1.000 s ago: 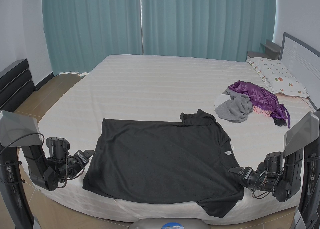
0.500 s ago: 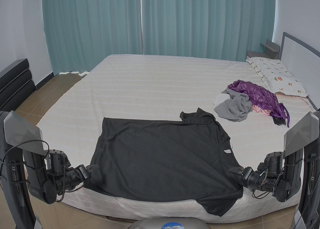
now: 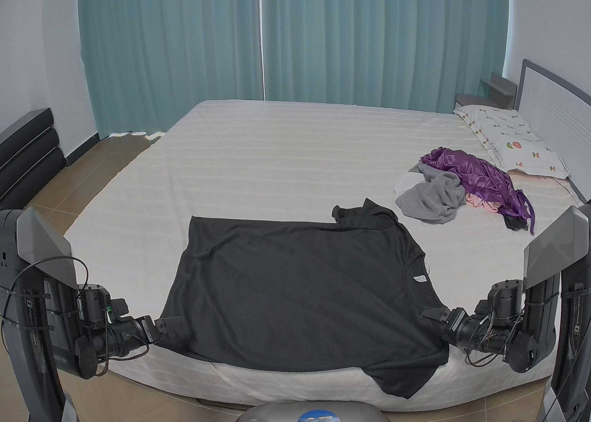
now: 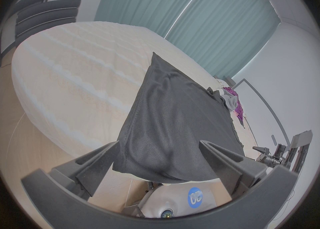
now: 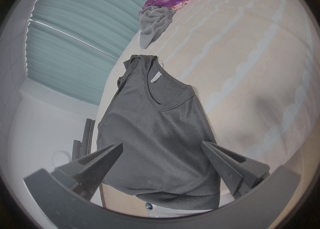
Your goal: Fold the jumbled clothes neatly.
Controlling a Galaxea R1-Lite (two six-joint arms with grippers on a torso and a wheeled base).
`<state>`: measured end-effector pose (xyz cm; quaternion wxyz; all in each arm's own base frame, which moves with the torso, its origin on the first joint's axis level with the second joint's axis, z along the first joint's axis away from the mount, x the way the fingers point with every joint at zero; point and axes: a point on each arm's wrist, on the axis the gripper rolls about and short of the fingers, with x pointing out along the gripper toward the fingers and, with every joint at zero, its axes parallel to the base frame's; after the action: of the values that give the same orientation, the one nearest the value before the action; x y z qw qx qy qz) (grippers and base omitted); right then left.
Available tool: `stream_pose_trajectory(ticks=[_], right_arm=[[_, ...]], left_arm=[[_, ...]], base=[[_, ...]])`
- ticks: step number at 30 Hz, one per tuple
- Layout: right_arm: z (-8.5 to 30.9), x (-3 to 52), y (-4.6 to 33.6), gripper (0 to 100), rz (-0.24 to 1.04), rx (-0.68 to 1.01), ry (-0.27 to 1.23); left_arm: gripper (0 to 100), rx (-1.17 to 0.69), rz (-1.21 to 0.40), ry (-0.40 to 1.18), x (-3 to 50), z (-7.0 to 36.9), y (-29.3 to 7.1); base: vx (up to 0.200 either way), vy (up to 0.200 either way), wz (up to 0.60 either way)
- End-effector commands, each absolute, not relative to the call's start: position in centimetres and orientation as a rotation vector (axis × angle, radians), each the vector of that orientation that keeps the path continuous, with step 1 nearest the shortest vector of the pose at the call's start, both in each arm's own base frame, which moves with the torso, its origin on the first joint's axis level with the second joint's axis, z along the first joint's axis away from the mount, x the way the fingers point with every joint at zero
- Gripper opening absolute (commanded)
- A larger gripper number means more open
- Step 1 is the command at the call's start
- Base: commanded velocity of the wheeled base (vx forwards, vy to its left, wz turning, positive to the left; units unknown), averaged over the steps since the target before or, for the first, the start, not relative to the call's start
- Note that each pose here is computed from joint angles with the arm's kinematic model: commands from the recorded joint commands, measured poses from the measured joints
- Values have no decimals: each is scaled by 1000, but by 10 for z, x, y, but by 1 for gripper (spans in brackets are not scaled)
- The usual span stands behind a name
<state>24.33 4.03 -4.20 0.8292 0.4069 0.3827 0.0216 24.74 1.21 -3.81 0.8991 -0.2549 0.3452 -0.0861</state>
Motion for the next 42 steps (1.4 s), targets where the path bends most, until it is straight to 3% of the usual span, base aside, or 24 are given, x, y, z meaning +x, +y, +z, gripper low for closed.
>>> stream_pose_trajectory(ticks=[1,17,42], right_arm=[[-41,244,41,100,53,863,801],[-42,244,41,100,55,861,803],[-42,244,41,100,55,860,802]], left_arm=[[100,-509,-188,708,251,-41,16],[100,-523,-220,771,281,-45,21],[100,-444,-228,783,278,-52,26]], base=[[0,0,0],[0,0,0],[0,0,0]])
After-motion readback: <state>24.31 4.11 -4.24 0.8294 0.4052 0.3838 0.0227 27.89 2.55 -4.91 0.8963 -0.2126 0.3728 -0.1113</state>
